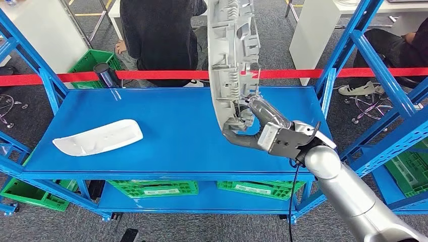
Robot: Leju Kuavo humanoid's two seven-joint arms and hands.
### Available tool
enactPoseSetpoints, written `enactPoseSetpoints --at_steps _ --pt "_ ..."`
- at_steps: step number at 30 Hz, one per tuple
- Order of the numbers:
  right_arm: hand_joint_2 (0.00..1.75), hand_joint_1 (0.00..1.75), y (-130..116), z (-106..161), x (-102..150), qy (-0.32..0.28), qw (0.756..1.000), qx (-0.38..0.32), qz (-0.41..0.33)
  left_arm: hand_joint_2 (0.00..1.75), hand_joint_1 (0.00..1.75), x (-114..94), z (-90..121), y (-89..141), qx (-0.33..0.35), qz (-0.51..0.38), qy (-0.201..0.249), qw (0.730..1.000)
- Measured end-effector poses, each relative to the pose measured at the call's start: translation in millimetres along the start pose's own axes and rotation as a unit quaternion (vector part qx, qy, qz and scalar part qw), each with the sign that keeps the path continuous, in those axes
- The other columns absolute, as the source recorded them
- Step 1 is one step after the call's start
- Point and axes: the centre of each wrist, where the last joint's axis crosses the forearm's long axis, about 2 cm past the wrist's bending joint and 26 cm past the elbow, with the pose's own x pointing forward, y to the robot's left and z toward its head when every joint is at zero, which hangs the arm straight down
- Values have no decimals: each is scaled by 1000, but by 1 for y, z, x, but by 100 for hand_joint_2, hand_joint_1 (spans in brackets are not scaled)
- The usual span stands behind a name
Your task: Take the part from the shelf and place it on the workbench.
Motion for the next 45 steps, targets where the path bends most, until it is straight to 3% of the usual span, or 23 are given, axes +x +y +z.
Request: enactPoseSetpoints --at_steps 12,21,31,45 --pt "175 175 21 -27 31 -133 977 44 -160 175 0 -8 2 7 13 -4 11 1000" --pt "175 175 29 -29 37 -157 966 54 -196 175 0 -12 3 7 15 -4 17 1000" --pt "175 175 47 -30 43 -232 890 124 -372 175 0 -17 5 5 14 1 13 1000" --pt "175 175 71 -33 48 -264 846 182 -426 175 0 -28 8 9 31 4 8 999"
